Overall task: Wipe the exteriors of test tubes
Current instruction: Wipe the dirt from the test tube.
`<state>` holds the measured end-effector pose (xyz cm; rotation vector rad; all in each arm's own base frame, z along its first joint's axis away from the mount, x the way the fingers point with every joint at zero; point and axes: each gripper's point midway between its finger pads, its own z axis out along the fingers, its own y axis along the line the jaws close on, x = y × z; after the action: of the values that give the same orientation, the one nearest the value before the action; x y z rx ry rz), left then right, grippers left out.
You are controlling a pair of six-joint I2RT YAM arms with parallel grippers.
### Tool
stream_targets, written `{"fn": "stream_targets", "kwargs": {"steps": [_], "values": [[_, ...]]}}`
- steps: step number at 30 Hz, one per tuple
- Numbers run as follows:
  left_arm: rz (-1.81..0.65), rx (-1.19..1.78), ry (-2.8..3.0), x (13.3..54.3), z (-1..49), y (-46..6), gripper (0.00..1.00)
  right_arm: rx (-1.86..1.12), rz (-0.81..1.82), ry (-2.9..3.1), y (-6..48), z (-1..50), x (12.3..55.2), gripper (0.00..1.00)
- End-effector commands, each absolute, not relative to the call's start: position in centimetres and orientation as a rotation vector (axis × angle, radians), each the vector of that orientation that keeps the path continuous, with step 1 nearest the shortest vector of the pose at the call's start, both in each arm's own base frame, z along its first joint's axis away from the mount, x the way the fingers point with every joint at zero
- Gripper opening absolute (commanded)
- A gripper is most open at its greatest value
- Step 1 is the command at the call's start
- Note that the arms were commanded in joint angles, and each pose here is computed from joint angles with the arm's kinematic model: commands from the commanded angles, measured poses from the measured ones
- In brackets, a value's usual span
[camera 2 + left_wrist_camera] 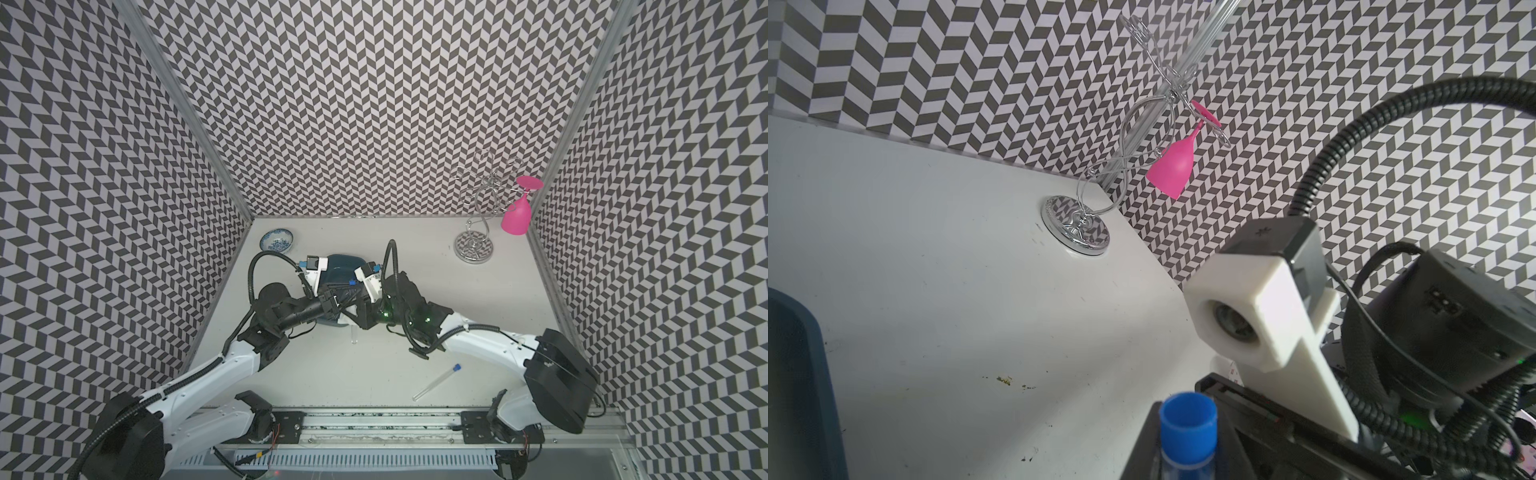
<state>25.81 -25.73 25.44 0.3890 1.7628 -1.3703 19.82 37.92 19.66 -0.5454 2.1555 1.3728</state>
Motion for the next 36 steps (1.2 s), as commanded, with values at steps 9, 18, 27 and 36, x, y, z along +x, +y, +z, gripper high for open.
{"fn": "stream_targets", "kwargs": {"steps": [9, 18, 27, 36], "values": [[-1.373, 0.391, 1.719, 25.7, 26.4, -25.7, 0.21, -0.582, 1.406, 2.068, 38.4, 21.8, 19.3, 0.16], [-1.384, 0.397, 1.725, 25.2, 26.1, -25.6, 0.18, -0.558, 1.372, 2.027, 38.7, 23.1, 20.6, 0.18], [-1.398, 0.384, 1.717, 24.8, 26.4, -25.3, 0.18, -0.572, 1.360, 1.960, 39.9, 25.2, 23.3, 0.21], [-1.392, 0.377, 1.705, 25.1, 26.9, -25.2, 0.19, -0.583, 1.421, 2.022, 39.3, 22.3, 21.3, 0.20]]}}
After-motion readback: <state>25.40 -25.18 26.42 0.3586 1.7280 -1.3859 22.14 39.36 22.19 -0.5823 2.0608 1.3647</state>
